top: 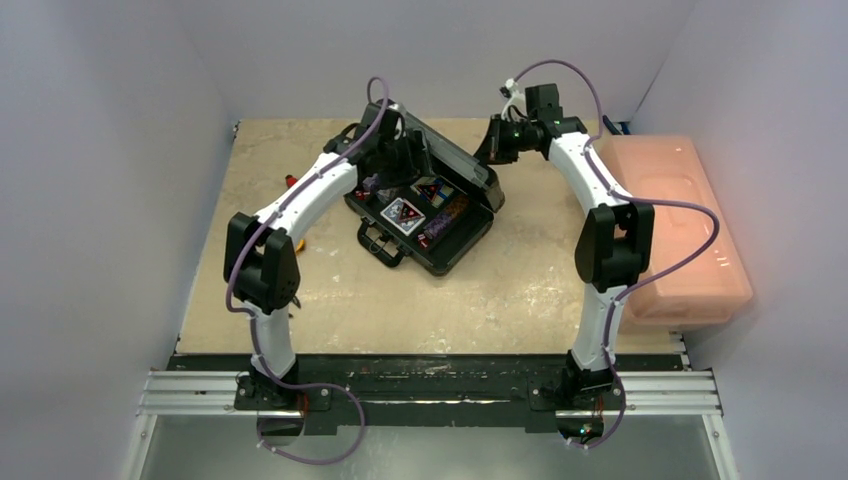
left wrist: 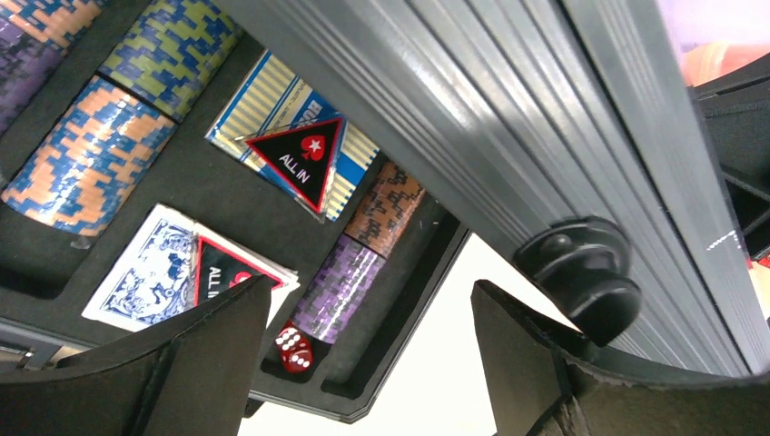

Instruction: Pack up texas hold em set

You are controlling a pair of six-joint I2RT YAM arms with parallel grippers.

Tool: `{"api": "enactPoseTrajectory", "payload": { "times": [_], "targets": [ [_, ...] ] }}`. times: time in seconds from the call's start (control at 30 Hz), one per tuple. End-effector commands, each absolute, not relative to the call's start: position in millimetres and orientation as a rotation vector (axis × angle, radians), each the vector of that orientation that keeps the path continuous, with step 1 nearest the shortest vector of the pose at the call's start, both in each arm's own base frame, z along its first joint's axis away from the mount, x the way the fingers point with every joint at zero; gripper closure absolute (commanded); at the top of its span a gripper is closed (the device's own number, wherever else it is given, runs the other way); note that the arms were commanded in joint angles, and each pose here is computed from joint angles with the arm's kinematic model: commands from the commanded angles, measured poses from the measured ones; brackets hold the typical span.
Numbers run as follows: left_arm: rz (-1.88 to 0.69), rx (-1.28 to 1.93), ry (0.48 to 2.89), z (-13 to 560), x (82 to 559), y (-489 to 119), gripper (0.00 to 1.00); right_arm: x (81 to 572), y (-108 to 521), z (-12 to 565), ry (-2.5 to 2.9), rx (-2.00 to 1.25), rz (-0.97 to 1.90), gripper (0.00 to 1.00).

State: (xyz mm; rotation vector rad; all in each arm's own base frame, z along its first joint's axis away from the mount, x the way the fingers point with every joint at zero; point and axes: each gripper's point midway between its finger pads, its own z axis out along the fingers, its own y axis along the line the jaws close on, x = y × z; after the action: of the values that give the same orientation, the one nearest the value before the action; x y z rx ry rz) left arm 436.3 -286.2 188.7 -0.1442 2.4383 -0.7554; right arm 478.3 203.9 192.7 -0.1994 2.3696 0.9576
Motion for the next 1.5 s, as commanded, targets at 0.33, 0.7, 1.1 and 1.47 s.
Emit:
{"api": "enactPoseTrajectory", "payload": {
  "times": [0.33,0.7,1.1,1.47],
  "targets": [
    [-0.704,-0.111,2.343,206,429,-266,0.19,427,244,195,2.405,-0.319,1.05,0.98],
    [-0.658,-0.102,2.368,191,418,-256,0.19,412,255,191,2.414,-0.349,1.059,0.86],
    [-0.622,-0.121,2.399,172,404,-246,0.19,396,267,182,2.435,-0.383,1.062,0.83],
    [-0.592,-0.148,2.409,167,394,-236,0.2,391,276,177,2.446,-0.403,1.06,0.83]
  ]
}}
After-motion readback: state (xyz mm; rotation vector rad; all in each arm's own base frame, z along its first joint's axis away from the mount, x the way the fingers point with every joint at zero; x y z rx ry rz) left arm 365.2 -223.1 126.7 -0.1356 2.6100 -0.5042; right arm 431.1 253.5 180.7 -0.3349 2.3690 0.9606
